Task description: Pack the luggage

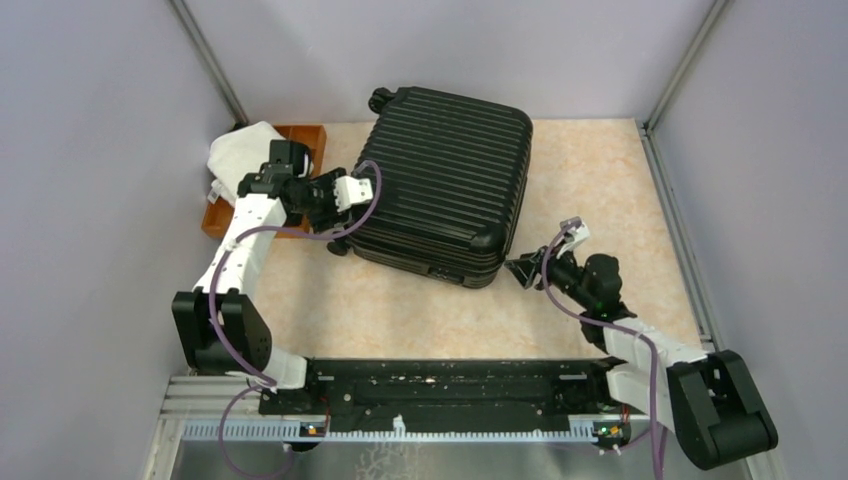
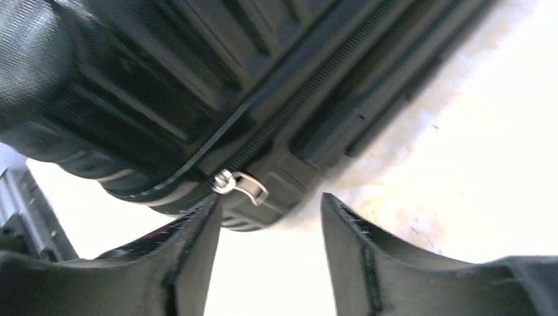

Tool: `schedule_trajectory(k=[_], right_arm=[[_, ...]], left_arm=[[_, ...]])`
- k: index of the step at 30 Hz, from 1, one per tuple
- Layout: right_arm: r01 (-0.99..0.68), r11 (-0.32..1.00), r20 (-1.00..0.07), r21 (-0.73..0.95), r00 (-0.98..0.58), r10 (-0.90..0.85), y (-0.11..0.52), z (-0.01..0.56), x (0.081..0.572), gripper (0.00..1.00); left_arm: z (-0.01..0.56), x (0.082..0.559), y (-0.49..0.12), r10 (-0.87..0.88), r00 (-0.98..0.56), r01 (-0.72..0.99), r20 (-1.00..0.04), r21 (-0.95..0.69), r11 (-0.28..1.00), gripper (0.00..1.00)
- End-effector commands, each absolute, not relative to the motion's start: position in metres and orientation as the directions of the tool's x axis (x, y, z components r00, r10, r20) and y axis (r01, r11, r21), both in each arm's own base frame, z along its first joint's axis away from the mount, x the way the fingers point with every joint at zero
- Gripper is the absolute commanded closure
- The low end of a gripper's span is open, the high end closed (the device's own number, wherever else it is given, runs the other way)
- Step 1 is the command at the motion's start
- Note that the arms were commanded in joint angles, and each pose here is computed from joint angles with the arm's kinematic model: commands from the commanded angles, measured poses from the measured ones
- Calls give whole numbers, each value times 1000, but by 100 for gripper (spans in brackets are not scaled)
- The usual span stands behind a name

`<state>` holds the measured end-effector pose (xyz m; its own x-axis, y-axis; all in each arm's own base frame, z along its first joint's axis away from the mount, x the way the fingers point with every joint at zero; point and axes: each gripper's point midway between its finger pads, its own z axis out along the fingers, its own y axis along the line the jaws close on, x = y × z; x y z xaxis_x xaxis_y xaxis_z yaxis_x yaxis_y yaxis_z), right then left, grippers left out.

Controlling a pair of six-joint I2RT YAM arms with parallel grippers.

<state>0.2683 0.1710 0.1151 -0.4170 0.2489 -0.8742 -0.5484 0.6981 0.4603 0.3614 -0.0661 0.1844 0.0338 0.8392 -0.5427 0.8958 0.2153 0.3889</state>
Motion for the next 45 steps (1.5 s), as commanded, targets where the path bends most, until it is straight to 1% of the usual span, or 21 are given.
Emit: schedule_trajectory(k=[1, 3, 5, 6, 8, 12, 15, 17, 23, 26, 29, 31, 34, 37, 39, 40, 41, 43, 45], right_arm=[[-409, 802, -885, 436, -358, 298, 141, 106, 275, 38], [-381, 813, -879, 439, -368, 302, 137, 107, 276, 31], [-371, 818, -876, 439, -378, 299, 137, 109, 277, 26], [-380, 814, -877, 439, -380, 296, 138, 110, 276, 26], [-418, 794, -881, 441, -372, 293, 144, 114, 275, 29], [-502, 744, -884, 440, -386, 263, 159, 114, 274, 31], [-565, 708, -897, 424, -369, 243, 170, 122, 278, 36], [-598, 696, -911, 398, -348, 222, 174, 128, 284, 38], [-659, 659, -928, 362, -322, 188, 176, 143, 306, 42], [-693, 598, -911, 404, -363, 195, 179, 142, 310, 43], [-735, 504, -890, 454, -397, 223, 185, 142, 305, 43], [-774, 445, -893, 450, -381, 239, 189, 148, 300, 42], [-832, 344, -896, 435, -363, 255, 196, 158, 290, 35], [-858, 249, -881, 450, -382, 278, 197, 165, 285, 31], [-839, 214, -854, 500, -437, 282, 192, 160, 288, 27], [-830, 218, -847, 513, -449, 283, 190, 157, 291, 22], [-825, 232, -846, 516, -447, 291, 187, 155, 293, 21], [-828, 240, -851, 507, -437, 291, 186, 154, 292, 21], [-823, 235, -846, 517, -448, 291, 186, 153, 293, 27]], left_arm=[[239, 416, -76, 780, 89, 778, -619, 533, 333, 71], [244, 421, -75, 771, 72, 764, -632, 532, 365, 75], [248, 424, -76, 759, 59, 758, -649, 523, 389, 79], [251, 423, -77, 753, 61, 759, -655, 520, 392, 81], [250, 423, -78, 748, 59, 759, -661, 517, 397, 82], [244, 424, -72, 761, 28, 751, -648, 516, 412, 82], [241, 425, -68, 769, 16, 744, -639, 521, 418, 83], [243, 425, -67, 769, 20, 738, -639, 528, 420, 83], [244, 423, -67, 765, 16, 736, -644, 526, 427, 85], [244, 421, -66, 770, 17, 735, -638, 530, 422, 85], [242, 420, -66, 774, 20, 737, -633, 533, 416, 85], [242, 419, -65, 777, 20, 737, -630, 534, 414, 85], [241, 418, -63, 781, 15, 739, -625, 533, 412, 85], [242, 416, -62, 780, 12, 743, -626, 528, 412, 85], [242, 416, -61, 781, 12, 744, -625, 527, 411, 85], [241, 415, -60, 782, 11, 744, -624, 527, 410, 85], [241, 415, -59, 783, 10, 744, -622, 528, 410, 86], [239, 414, -59, 785, 11, 746, -619, 528, 406, 86], [239, 414, -58, 788, 10, 743, -615, 532, 405, 86]])
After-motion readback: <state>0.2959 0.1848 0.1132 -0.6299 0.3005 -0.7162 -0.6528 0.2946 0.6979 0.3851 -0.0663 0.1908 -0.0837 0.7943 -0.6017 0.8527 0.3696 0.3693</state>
